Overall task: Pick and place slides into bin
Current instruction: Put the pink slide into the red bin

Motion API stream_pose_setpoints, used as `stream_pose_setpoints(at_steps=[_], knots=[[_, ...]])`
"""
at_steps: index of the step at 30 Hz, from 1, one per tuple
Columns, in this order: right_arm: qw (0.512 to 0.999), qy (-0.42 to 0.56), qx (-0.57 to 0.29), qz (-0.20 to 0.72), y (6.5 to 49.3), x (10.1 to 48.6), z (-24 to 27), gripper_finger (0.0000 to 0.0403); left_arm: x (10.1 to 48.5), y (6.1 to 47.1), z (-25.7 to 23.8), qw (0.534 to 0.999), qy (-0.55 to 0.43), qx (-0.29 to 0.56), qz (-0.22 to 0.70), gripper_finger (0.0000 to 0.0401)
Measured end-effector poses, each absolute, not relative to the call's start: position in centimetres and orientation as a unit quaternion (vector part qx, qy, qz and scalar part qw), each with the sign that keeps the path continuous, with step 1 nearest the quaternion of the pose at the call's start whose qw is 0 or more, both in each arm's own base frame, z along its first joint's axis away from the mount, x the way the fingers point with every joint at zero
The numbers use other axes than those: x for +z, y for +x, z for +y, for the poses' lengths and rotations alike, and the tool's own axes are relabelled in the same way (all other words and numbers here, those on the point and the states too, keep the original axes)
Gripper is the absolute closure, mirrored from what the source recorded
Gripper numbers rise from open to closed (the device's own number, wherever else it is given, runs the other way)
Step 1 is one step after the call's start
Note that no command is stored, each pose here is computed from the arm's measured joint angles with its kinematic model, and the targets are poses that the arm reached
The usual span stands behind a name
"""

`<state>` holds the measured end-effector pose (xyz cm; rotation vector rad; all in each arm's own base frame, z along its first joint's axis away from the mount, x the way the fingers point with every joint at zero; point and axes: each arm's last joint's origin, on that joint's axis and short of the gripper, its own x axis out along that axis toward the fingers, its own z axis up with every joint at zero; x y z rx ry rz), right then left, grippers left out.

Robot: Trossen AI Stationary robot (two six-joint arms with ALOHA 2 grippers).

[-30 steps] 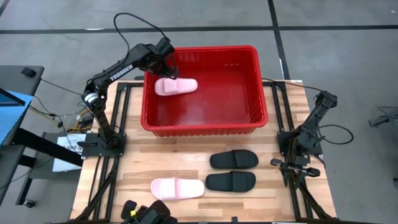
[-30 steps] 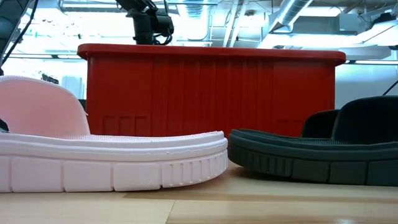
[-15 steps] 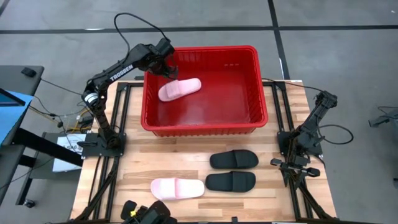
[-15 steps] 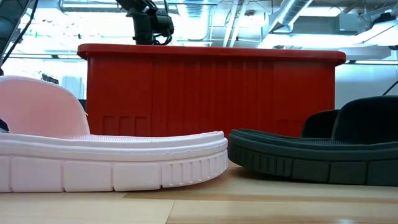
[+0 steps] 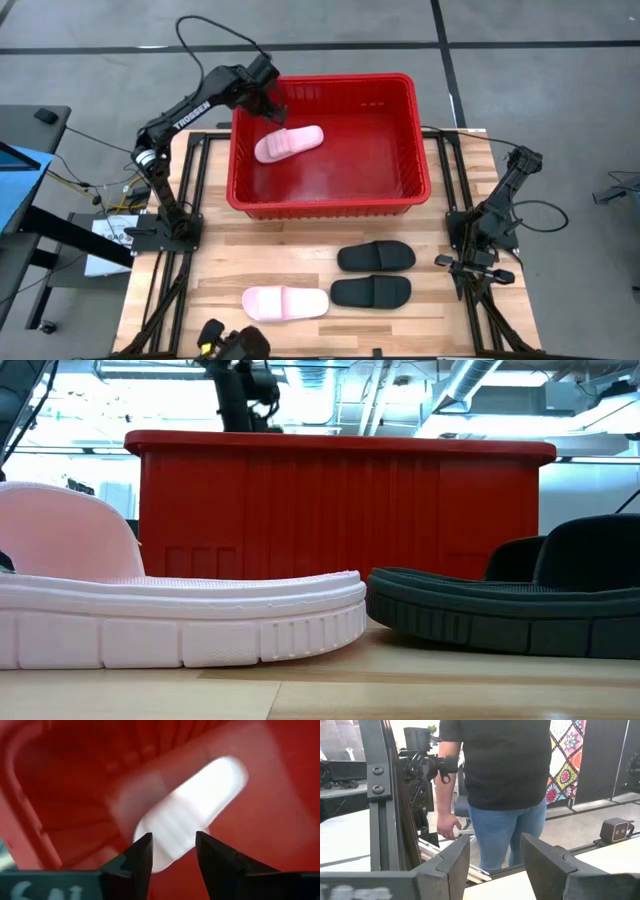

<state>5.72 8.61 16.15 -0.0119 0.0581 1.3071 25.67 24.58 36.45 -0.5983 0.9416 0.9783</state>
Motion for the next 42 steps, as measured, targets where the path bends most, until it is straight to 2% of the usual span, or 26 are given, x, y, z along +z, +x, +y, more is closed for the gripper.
stream_pose_setpoints(at_steps=[8,12,17,26,36,42], knots=[[0.794,-0.005,0.608,0.027,5.7,16.1,8.6,0.0236,43.9,26.2,18.0,0.839,-0.141,0.398,0.344,0.0261],[0.794,-0.006,0.608,0.027,5.7,16.2,8.6,0.0236,46.5,25.5,13.3,0.870,-0.134,0.372,0.293,0.0261],[0.794,-0.006,0.608,0.027,5.7,16.2,8.6,0.0236,48.1,24.6,7.9,0.884,-0.149,0.363,0.255,0.0261],[0.794,-0.005,0.608,0.027,5.7,16.2,8.6,0.0236,46.2,25.6,-0.4,0.865,-0.166,0.382,0.281,0.0261],[0.794,-0.006,0.608,0.027,5.7,16.1,8.6,0.0236,43.1,28.4,-6.9,0.860,-0.206,0.341,0.318,0.0261],[0.794,-0.006,0.608,0.027,5.7,16.1,8.6,0.0236,41.9,26.8,-9.5,0.839,-0.190,0.360,0.360,0.0261]])
